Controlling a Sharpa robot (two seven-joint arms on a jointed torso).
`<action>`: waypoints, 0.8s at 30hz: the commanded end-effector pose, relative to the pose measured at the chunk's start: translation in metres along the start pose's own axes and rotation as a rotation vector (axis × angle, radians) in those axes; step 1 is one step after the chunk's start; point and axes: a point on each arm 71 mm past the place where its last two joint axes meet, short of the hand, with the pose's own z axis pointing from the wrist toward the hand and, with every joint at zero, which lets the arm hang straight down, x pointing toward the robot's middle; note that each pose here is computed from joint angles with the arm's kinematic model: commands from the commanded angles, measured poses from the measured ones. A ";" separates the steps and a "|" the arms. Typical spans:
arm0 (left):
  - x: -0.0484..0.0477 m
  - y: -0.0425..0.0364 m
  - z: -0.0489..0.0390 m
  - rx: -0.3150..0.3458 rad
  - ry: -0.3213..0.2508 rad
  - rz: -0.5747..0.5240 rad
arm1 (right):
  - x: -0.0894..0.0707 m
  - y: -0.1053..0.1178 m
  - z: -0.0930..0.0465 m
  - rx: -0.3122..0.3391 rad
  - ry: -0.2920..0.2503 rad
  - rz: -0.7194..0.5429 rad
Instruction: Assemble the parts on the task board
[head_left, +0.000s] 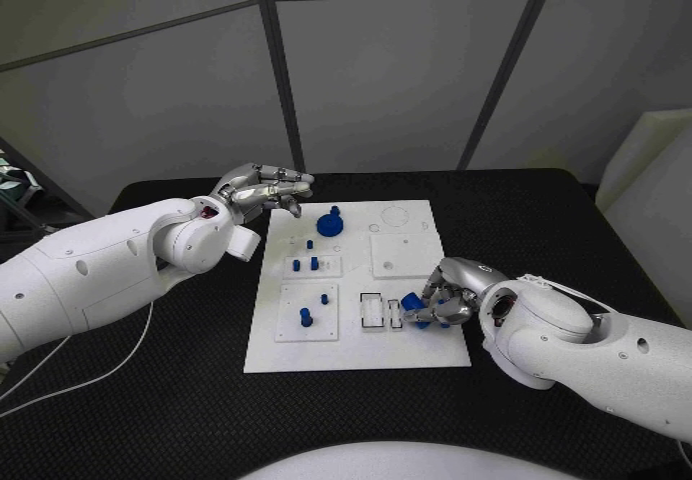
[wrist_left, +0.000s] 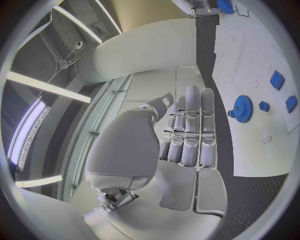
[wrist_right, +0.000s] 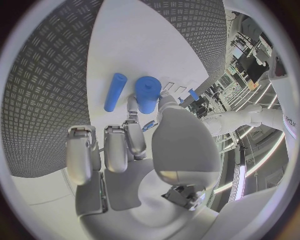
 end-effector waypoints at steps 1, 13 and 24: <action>0.0012 -0.0010 0.0005 0.004 0.007 -0.001 | 0.002 0.000 -0.002 0.007 -0.021 0.016; 0.0015 0.0001 0.0004 0.001 0.008 -0.002 | -0.010 0.016 -0.017 -0.085 -0.158 0.161; 0.0023 0.0002 0.0003 0.001 0.011 -0.002 | 0.002 0.035 -0.008 -0.088 -0.056 0.148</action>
